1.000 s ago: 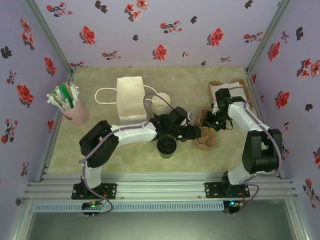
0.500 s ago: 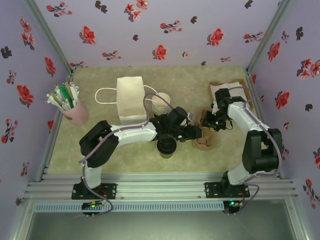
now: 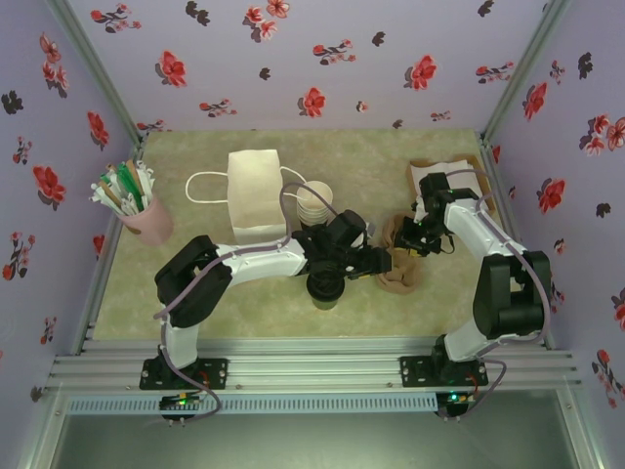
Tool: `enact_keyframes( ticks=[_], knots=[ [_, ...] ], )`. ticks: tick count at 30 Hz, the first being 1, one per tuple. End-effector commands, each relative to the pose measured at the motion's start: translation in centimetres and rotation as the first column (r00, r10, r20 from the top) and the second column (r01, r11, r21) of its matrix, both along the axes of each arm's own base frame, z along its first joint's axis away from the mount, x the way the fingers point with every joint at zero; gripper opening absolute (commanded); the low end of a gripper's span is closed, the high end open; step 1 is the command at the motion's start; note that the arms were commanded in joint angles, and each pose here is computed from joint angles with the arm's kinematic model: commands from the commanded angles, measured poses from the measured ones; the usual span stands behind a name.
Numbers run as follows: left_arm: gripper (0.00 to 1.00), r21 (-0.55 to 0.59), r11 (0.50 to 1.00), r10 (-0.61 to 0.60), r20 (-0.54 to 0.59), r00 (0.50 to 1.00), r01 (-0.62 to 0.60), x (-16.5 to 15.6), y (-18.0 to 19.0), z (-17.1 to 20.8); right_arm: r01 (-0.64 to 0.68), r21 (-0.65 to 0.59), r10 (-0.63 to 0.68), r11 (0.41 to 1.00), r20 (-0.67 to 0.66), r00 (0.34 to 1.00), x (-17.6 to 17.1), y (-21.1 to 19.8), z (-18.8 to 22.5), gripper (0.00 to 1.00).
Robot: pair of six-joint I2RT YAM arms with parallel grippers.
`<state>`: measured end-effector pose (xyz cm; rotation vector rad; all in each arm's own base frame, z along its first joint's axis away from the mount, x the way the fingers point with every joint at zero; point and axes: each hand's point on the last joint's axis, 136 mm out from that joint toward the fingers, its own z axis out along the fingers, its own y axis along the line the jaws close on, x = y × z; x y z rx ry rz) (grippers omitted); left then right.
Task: Pack the takeout coffee
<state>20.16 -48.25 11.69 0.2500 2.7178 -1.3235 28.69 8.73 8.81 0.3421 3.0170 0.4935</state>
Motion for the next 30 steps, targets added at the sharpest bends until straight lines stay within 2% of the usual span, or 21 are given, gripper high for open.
enact_keyframes(
  ticks=[1,5,15,30],
  knots=[
    [0.54,-0.027,1.0,-0.01,0.039,0.999,0.011,0.1,-0.5,1.9,-0.011,0.024,0.011,1.0,-0.024,1.0,-0.3,0.8,-0.4,0.31],
    [0.5,-0.036,0.999,-0.013,0.038,0.999,0.014,0.2,-0.7,2.2,-0.013,0.026,0.014,1.0,-0.025,1.0,-0.3,0.8,-0.5,0.31],
    [0.47,-0.038,0.999,-0.017,0.031,0.999,0.019,0.1,-1.0,2.0,-0.014,0.024,0.014,1.0,-0.026,1.0,-0.2,0.9,-0.5,0.31],
    [0.55,-0.041,0.999,-0.02,-0.005,1.0,0.02,0.1,-1.6,0.7,-0.01,0.039,0.011,0.999,-0.02,1.0,-0.1,1.2,-0.3,0.31]
  ],
)
